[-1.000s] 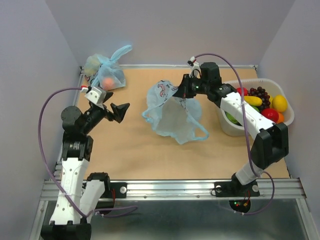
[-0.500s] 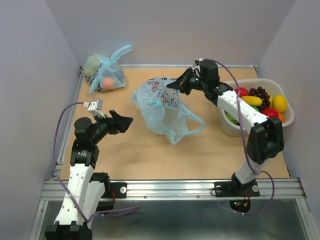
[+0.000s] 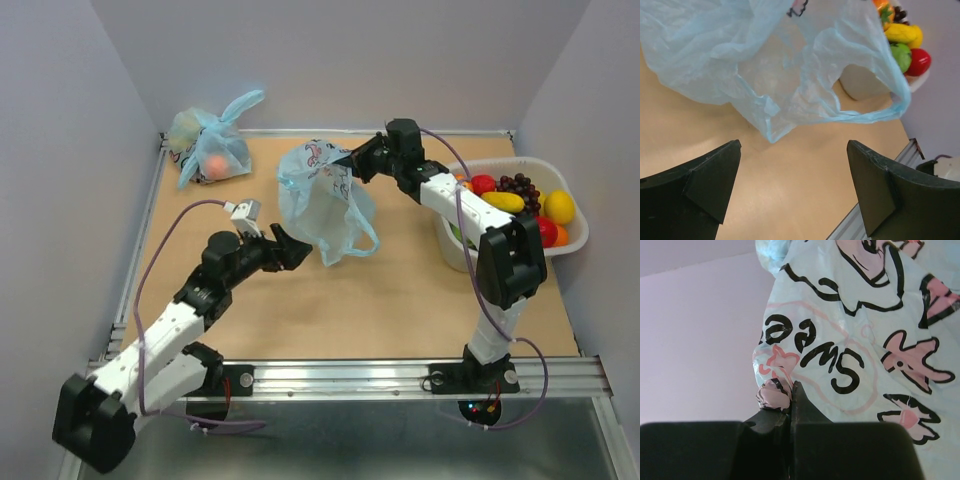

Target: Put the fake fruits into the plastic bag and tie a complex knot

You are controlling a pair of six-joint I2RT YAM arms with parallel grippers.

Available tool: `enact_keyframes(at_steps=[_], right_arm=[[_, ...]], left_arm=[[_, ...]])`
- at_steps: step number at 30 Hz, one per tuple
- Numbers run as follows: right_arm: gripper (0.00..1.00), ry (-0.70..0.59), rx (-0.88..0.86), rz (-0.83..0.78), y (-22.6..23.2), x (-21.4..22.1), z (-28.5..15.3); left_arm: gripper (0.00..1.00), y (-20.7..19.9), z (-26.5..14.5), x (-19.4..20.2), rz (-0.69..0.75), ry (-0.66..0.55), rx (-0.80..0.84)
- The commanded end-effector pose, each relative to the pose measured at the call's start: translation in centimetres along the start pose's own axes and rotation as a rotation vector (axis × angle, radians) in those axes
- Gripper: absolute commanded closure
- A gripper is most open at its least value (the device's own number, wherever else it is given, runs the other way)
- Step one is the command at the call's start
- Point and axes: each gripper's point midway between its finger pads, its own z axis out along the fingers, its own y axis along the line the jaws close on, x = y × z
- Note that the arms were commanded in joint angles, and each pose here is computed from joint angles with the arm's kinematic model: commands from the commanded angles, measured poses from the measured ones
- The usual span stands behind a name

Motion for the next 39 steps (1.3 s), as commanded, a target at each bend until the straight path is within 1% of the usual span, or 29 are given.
enact_keyframes(at_steps=[1, 3, 5, 6, 9, 12, 14, 16, 19, 20, 22, 24, 25, 27, 30, 34, 39], right_arm=[[1.0, -0.037, -0.093, -0.012, 3.9, -0.5, 0.2], [1.0, -0.039, -0.094, -0.014, 4.0, -0.6, 0.3], [1.0, -0.038, -0.1, -0.015, 4.3, -0.7, 0.3], [1.0, -0.036, -0.1, -0.011, 4.3, -0.6, 0.3], [1.0, -0.036, -0.102, -0.004, 4.5, -0.6, 0.4], [0.99, -0.041, -0.1, 0.004, 4.4, -0.7, 0.4], [1.0, -0.045, -0.093, 0.005, 4.1, -0.8, 0.4], [1.0, -0.052, -0.084, 0.008, 3.7, -0.9, 0.7], [1.0, -0.068, -0.076, 0.006, 3.3, -1.3, 1.2], [1.0, -0.09, -0.066, 0.008, 3.0, -1.8, 1.5], [1.0, -0.098, -0.07, 0.016, 3.2, -2.1, 1.9], [1.0, -0.086, -0.064, 0.029, 2.8, -2.0, 2.5], [1.0, -0.085, -0.068, 0.033, 3.0, -2.1, 2.6], [0.99, -0.083, -0.066, 0.039, 2.9, -2.1, 2.7], [0.99, -0.068, -0.067, 0.054, 3.0, -1.9, 2.9], [1.0, -0.055, -0.067, 0.07, 3.0, -1.7, 2.9], [1.0, -0.032, -0.071, 0.082, 3.2, -1.3, 2.7]], left_arm=[[0.01, 1.2, 4.2, -2.4, -0.061, -0.118, -0.122], [0.01, 2.4, 5.7, -1.9, -0.092, -0.105, -0.167], [0.01, 2.5, 6.3, -2.1, -0.098, -0.133, -0.17], [0.01, 3.3, 6.8, -2.0, -0.109, -0.139, -0.207], [0.01, 4.2, 7.5, -1.8, -0.139, -0.145, -0.244], [0.01, 3.1, 7.8, -2.3, -0.191, -0.189, -0.199], [0.01, 2.4, 7.8, -2.3, -0.192, -0.188, -0.175], [0.01, 1.6, 7.7, -1.5, -0.191, -0.161, -0.15], [0.01, 0.9, 7.2, -0.9, -0.205, -0.15, -0.133], [0.01, 0.1, 7.2, -0.4, -0.204, -0.135, -0.106], [0.01, -0.2, 7.2, 0.0, -0.209, -0.135, -0.109], [0.01, 0.5, 7.8, -0.3, -0.229, -0.167, -0.15], [0.01, 0.8, 8.2, -1.2, -0.227, -0.212, -0.171], [0.01, 0.7, 9.0, -2.5, -0.217, -0.251, -0.178], [0.01, 1.6, 11.2, -2.0, -0.211, -0.229, -0.223], [0.01, 3.0, 12.7, -1.3, -0.208, -0.215, -0.278], [0.01, 6.0, 13.6, -0.7, -0.21, -0.192, -0.36]])
